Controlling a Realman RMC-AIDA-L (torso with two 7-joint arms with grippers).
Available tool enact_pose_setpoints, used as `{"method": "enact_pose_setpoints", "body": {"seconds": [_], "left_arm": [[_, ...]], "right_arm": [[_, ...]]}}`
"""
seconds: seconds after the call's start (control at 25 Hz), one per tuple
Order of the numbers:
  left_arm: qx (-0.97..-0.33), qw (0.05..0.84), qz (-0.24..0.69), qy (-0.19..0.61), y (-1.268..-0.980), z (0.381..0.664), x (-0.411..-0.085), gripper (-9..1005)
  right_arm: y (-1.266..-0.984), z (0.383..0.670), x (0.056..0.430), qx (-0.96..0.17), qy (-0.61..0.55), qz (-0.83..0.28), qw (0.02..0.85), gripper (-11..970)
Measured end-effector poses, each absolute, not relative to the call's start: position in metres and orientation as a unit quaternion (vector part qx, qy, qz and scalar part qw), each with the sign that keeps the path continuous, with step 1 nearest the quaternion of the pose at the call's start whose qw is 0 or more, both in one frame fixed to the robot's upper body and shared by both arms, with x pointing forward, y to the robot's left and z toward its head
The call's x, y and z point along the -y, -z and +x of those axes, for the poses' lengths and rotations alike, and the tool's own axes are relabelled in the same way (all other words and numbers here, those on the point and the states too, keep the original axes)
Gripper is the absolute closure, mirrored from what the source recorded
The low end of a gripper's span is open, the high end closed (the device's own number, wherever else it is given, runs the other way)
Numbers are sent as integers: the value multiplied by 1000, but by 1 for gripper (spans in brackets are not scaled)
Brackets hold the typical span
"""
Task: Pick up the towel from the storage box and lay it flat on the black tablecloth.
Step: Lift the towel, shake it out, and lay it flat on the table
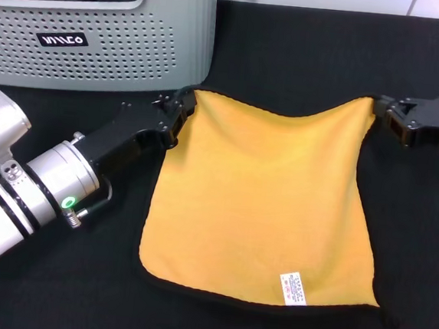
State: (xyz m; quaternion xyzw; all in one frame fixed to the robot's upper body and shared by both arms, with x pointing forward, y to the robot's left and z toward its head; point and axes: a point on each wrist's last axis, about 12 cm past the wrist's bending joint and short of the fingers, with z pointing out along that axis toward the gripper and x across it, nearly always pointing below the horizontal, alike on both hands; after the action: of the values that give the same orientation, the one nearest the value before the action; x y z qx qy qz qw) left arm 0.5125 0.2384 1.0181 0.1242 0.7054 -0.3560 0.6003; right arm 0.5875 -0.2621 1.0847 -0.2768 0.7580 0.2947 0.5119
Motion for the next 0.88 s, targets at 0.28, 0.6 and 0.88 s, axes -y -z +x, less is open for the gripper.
{"method": "enact_pose_setpoints", "body": {"seconds": [0.28, 0.6, 0.88], "left_arm": [[-711, 617, 109, 319, -1016, 518, -241, 969], [-726, 616, 102, 290, -1012, 524, -242, 968], [-736, 610, 116, 271, -1008, 525, -236, 968]], "right_arm": [[-1080, 600, 255, -768, -269, -271, 514, 852], [-1077, 609, 243, -773, -257, -279, 508, 844], [-1077, 617, 234, -777, -243, -283, 508, 837]]}}
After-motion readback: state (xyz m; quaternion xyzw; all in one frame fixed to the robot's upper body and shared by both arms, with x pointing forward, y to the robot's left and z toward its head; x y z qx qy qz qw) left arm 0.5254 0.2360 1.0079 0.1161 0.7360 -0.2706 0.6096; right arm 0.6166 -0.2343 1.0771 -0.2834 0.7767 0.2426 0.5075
